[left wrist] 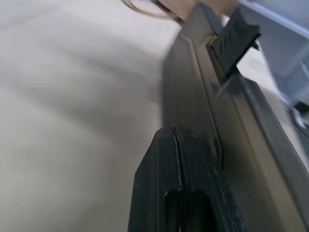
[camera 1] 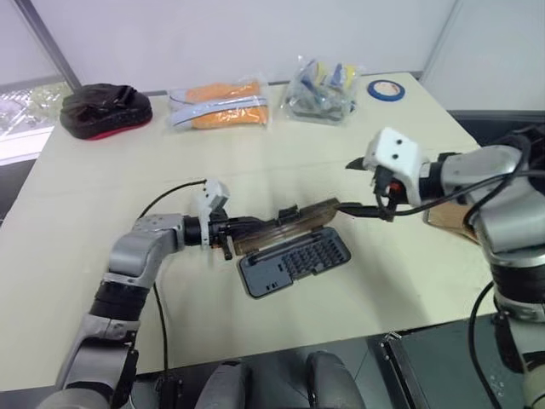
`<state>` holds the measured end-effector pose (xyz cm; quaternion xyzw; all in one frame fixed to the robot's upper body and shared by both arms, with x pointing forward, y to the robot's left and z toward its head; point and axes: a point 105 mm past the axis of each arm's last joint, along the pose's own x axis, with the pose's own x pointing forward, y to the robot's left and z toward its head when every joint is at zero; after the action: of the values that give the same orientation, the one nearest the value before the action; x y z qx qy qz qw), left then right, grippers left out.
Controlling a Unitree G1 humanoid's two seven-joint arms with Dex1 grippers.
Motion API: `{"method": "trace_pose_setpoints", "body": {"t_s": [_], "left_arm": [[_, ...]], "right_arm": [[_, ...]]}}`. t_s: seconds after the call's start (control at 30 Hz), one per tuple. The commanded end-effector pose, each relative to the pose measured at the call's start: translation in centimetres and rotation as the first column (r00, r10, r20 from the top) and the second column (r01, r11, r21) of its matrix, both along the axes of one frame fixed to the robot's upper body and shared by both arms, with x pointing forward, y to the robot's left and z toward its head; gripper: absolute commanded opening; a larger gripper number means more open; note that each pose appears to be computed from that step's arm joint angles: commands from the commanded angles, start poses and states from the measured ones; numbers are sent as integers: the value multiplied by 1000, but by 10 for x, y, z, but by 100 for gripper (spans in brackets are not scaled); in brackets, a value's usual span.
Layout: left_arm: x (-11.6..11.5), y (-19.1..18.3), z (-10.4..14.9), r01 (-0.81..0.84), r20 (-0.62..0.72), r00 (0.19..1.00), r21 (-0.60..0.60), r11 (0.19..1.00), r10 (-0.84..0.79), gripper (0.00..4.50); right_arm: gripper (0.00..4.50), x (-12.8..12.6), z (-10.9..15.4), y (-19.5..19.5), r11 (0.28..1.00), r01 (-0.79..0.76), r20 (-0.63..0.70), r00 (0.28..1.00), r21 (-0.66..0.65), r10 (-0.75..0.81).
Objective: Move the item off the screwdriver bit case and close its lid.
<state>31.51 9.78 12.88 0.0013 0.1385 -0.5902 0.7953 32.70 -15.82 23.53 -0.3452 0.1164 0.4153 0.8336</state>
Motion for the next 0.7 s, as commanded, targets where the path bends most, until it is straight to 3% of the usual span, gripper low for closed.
{"method": "trace_pose_setpoints", "body": {"t_s": [0.03,0.13,0.33,0.57,0.7], "left_arm": [[-19,-1,-3,116,-17,993,46,992,-115,0],[-30,2,-12,166,-51,986,84,983,-162,0],[-36,3,-33,191,-99,979,120,974,-180,0],[-7,2,-8,109,-68,992,44,993,-106,0],[5,2,0,101,-48,994,47,994,-98,0]], "right_arm": [[443,-3,22,-9,1000,21,65,998,13,-22],[443,-10,21,-9,1000,8,38,999,20,-9],[443,-19,21,13,984,-42,-17,999,173,46],[443,-46,-11,47,944,-157,-188,958,289,217],[443,-70,-39,61,897,-215,-350,866,386,358]]}}
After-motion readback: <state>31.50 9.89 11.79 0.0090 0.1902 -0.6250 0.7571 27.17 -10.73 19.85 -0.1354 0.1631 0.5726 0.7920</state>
